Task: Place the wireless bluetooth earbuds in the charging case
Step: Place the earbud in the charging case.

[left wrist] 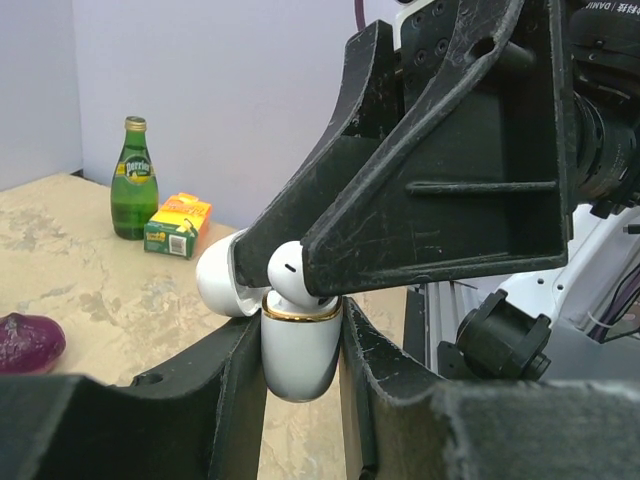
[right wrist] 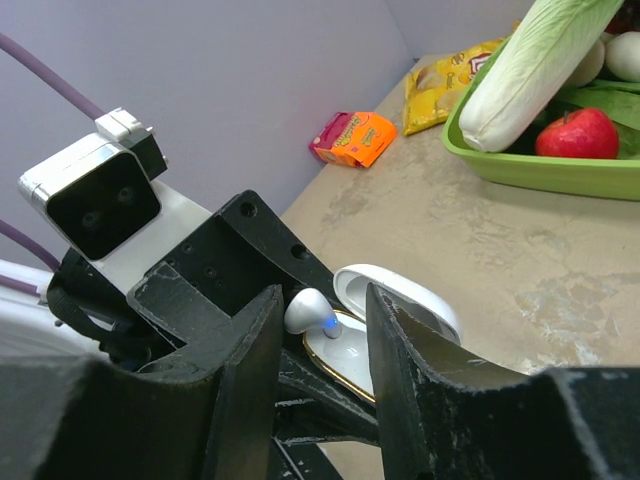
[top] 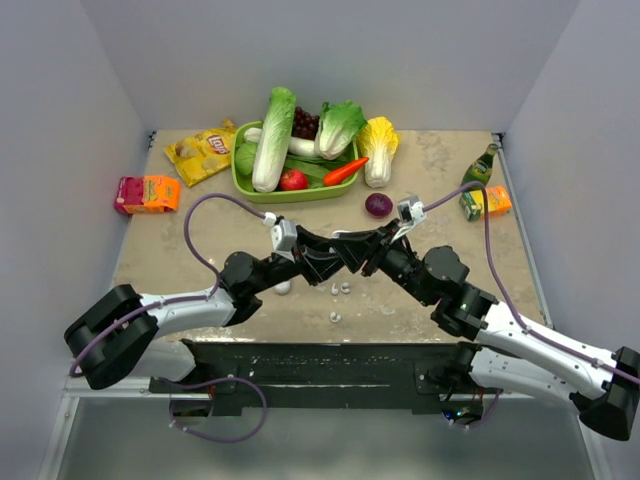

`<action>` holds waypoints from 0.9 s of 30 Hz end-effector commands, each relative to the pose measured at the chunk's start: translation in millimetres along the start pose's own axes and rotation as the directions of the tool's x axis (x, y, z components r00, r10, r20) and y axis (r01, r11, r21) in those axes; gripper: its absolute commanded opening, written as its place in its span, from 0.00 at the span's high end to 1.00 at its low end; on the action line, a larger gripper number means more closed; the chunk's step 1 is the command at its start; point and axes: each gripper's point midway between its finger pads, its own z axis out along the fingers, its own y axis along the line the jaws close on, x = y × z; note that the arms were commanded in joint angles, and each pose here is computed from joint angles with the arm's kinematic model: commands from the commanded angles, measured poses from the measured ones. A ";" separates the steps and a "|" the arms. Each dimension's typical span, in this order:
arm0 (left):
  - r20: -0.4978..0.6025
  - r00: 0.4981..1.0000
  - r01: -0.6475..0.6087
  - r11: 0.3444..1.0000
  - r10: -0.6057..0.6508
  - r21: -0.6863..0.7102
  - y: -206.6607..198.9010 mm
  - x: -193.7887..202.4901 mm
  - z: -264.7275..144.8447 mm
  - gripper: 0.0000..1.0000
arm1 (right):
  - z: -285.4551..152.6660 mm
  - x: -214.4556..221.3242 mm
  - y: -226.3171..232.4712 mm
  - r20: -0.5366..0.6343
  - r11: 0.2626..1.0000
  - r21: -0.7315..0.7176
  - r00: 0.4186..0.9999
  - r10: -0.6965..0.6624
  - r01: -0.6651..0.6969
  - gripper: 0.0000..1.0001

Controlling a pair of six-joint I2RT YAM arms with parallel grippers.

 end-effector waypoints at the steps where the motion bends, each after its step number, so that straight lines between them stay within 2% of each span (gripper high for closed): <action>1: 0.596 0.782 -0.319 0.939 0.182 0.132 -71.7 -151.8 -28.7 1.00 | 2.2 -4.0 -8.7 -0.004 0.998 0.070 1.000 0.008 -0.008 0.56; 8: 0.587 0.787 -0.308 0.945 0.188 0.111 -65.6 -147.4 -28.5 1.00 | -0.3 -15.9 -9.4 0.014 0.995 0.103 1.000 0.012 -0.013 0.46; 27: 0.567 0.798 -0.299 0.951 0.204 0.079 -57.5 -140.6 -27.5 1.00 | -15.6 -40.8 -14.5 0.007 0.980 0.194 0.999 -0.042 0.040 0.35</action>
